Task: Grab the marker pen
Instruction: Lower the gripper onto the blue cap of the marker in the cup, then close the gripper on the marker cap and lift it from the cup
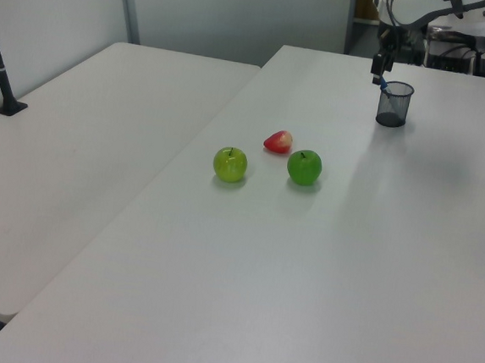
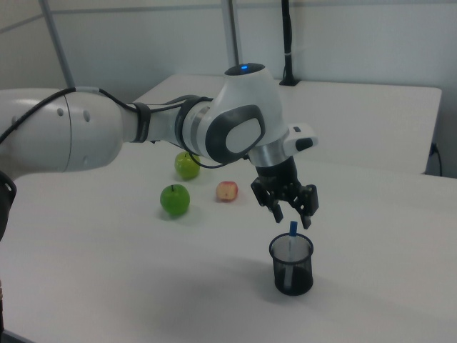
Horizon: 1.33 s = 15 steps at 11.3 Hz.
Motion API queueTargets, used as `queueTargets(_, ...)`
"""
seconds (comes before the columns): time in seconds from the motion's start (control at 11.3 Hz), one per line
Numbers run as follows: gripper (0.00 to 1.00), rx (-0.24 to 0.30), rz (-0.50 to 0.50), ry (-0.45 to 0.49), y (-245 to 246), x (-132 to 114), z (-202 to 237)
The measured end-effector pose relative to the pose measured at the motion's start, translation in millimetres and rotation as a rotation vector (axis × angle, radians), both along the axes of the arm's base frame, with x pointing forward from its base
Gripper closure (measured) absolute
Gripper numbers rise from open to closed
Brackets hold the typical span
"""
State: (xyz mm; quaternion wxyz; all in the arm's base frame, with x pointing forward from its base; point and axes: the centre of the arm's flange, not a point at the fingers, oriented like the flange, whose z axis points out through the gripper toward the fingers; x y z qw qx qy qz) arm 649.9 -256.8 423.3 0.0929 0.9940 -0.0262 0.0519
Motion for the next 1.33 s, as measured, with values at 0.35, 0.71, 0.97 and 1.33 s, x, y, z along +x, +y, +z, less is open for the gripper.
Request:
queueTargets(0.35, 0.52, -0.011, 0.007, 0.018, -1.0, 0.7, -8.7)
queueTargets(0.71, 0.74, -0.010, 0.008, 0.023, -1.1, 1.0, -12.4)
queueTargets(0.97, 0.82, -0.011, 0.008, 0.023, -1.1, 1.1, -12.5)
queueTargets(1.33, 0.82, -0.011, 0.008, 0.022, -1.2, 1.3, -11.7)
